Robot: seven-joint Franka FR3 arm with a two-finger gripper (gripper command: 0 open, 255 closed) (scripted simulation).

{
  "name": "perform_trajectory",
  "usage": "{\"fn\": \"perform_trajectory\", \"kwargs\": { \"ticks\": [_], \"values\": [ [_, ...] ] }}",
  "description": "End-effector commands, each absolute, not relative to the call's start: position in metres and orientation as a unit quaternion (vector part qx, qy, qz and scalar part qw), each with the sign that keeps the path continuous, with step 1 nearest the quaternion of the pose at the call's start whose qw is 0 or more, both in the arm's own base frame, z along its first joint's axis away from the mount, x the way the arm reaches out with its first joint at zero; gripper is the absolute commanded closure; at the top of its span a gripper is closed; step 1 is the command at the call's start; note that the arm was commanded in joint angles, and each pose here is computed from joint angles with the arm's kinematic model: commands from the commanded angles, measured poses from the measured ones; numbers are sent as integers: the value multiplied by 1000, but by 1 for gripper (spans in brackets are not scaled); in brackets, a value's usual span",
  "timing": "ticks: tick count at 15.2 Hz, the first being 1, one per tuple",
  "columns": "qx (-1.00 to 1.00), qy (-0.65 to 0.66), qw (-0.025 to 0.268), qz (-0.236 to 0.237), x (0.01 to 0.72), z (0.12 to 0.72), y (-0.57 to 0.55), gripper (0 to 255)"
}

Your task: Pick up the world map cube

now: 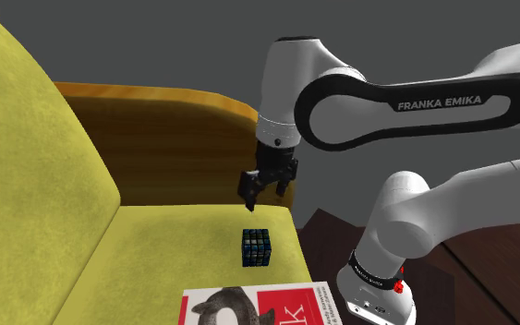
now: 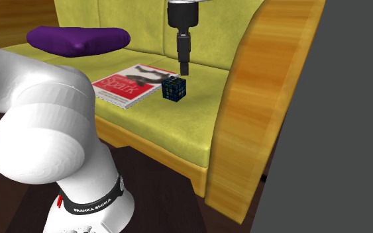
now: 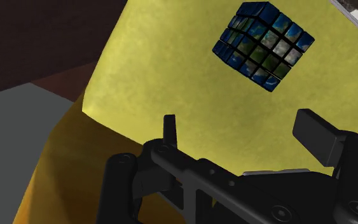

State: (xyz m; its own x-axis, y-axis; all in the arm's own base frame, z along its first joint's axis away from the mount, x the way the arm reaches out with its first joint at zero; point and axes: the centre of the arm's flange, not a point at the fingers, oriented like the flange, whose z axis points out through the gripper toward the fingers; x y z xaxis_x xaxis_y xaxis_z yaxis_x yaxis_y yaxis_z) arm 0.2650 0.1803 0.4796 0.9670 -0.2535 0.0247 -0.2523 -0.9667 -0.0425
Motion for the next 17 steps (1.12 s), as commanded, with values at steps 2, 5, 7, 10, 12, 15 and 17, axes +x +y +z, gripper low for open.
{"fn": "perform_trajectory", "kwargs": {
  "ticks": [2,5,7,10,12,15,17],
  "values": [
    [-989,145,12,-15,259,455,213,0],
    [-988,154,7,-15,257,436,232,0],
    [-988,154,7,-15,257,426,232,0],
    [-988,154,7,-15,257,410,232,0],
    [-988,154,7,-15,257,402,232,0],
    [-988,154,7,-15,257,402,232,255],
    [-988,154,7,-15,257,402,232,255]
  ]
}}
